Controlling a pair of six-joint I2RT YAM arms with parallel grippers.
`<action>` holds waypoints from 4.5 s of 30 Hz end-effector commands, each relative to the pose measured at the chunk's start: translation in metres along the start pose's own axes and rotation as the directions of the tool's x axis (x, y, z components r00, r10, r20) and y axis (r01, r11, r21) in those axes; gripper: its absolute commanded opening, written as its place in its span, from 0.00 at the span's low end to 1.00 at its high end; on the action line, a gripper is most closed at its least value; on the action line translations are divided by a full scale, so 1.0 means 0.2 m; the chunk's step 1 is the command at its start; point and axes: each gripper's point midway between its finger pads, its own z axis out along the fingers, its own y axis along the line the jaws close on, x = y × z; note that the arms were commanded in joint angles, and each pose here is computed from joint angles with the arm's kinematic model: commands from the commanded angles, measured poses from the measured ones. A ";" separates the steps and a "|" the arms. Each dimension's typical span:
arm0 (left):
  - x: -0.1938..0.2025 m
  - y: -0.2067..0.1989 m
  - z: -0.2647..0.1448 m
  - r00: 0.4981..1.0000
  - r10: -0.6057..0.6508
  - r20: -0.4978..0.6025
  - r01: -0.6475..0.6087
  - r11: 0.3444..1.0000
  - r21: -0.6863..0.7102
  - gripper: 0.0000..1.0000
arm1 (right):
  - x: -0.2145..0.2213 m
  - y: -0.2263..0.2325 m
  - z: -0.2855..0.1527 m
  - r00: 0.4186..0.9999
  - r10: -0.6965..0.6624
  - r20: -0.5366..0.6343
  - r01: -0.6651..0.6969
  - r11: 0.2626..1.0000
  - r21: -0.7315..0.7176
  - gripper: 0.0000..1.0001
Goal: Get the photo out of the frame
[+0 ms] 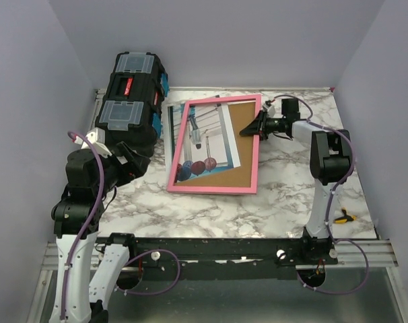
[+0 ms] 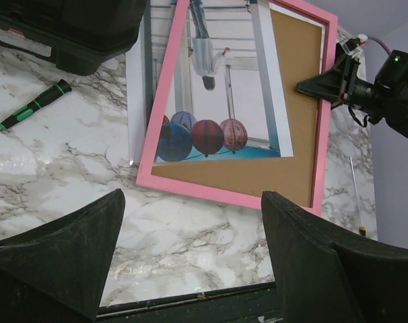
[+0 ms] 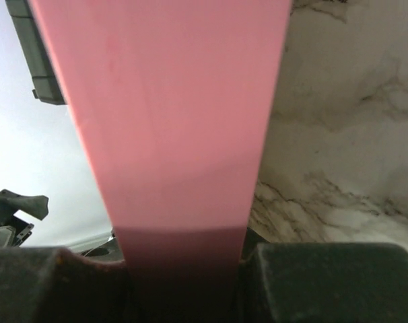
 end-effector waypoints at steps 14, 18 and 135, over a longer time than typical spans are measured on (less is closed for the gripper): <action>0.13 0.01 0.02 0.997 -0.044 -0.060 0.047 0.998 0.052 0.84 | -0.17 -0.39 0.04 0.984 -0.173 -0.038 0.175 0.917 0.358 0.84; 0.16 0.03 0.03 0.997 -0.043 -0.066 0.046 0.998 0.049 0.84 | -0.20 -0.49 -0.12 0.984 -0.176 0.023 0.130 0.801 0.584 0.98; -0.47 -0.09 0.43 0.972 0.101 0.214 -0.124 0.988 0.094 0.83 | -0.21 -0.24 -0.59 0.672 -0.740 0.013 0.105 0.112 0.988 0.83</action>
